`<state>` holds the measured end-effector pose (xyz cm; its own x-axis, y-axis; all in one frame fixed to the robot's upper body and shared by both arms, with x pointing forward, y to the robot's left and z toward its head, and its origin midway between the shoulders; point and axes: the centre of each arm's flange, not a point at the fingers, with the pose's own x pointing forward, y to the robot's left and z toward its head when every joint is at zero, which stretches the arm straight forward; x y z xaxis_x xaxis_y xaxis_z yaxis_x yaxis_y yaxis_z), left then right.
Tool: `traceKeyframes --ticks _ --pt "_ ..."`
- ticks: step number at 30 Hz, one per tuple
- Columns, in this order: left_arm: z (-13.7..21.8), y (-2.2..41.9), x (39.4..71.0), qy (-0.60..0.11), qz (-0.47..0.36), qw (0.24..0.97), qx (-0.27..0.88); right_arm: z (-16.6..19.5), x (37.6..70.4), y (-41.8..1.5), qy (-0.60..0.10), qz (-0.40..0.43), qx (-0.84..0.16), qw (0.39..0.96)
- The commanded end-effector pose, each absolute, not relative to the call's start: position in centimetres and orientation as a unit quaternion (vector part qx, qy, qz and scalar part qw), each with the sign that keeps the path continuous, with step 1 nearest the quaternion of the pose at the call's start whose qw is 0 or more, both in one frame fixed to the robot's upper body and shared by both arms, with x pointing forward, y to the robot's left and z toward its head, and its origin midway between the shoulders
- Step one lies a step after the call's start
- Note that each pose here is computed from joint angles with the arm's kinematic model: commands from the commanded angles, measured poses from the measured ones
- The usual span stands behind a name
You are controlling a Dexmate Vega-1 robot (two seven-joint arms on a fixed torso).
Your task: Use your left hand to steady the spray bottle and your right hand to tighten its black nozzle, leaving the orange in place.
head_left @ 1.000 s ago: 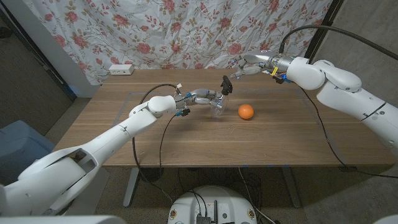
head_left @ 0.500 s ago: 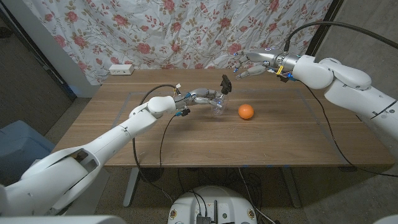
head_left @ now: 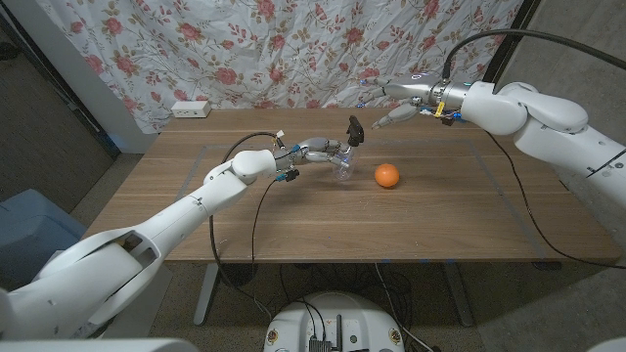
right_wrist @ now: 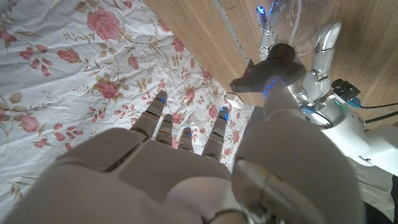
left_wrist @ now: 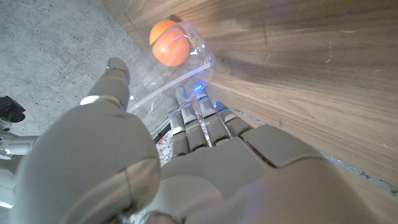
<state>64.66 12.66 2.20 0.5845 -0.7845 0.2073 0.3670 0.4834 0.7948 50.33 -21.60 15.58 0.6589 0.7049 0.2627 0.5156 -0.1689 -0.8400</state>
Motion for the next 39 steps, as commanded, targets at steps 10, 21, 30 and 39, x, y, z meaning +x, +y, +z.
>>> traceKeyframes --ticks 10,21,30,39 --pt "2.1 12.2 65.2 -0.282 -0.362 0.810 0.364 15.7 50.8 -20.3 -0.418 0.119 -0.779 0.453" --pt "2.2 12.1 65.3 -0.281 -0.364 0.810 0.365 15.8 51.7 -19.9 -0.411 0.131 -0.789 0.438" --pt "2.1 12.1 65.3 -0.281 -0.365 0.810 0.364 15.6 52.4 -19.7 -0.407 0.142 -0.793 0.431" --pt "2.1 12.1 65.2 -0.282 -0.364 0.810 0.363 15.4 53.1 -19.5 -0.405 0.148 -0.794 0.429"
